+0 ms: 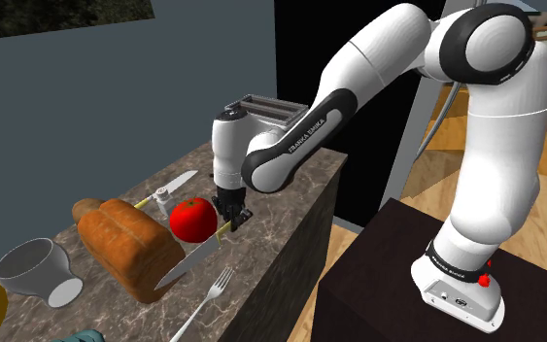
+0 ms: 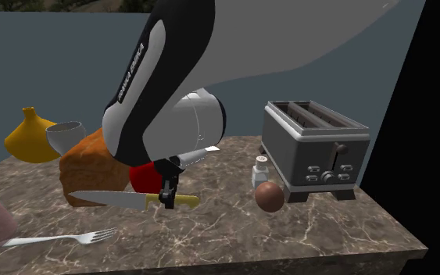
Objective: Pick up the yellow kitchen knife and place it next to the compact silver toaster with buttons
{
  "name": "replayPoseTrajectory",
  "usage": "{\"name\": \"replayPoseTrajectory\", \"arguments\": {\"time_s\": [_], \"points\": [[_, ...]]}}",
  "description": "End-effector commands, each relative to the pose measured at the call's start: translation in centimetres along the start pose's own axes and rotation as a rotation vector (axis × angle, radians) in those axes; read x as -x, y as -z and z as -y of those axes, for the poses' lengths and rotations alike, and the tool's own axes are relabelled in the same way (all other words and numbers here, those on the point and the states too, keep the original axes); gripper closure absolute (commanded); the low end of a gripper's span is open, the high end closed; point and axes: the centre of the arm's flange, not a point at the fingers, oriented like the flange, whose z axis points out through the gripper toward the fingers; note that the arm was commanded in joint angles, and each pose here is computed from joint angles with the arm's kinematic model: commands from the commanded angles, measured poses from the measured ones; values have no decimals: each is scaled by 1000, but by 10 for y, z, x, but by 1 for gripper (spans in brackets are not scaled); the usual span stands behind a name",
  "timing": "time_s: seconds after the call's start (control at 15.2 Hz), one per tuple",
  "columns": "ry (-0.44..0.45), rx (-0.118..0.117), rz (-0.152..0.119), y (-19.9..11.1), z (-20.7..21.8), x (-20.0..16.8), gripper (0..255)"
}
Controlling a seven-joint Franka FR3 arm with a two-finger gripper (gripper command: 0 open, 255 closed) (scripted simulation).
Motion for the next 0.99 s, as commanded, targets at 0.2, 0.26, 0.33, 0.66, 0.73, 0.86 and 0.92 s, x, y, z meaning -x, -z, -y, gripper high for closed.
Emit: {"name": "replayPoseTrajectory", "arguments": {"time_s": [0.2, 0.26, 0.33, 0.66, 0.73, 0.86, 0.92], "points": [[1, 6, 1, 20, 0, 3, 255], [1, 6, 1, 25, 1, 4, 255], [1, 6, 1, 31, 1, 5, 255], [1, 6, 1, 57, 3, 8, 255], [1, 6, 1, 62, 4, 9, 255], [1, 6, 1, 72, 4, 10, 255], [1, 6, 1, 78, 5, 11, 255]]}}
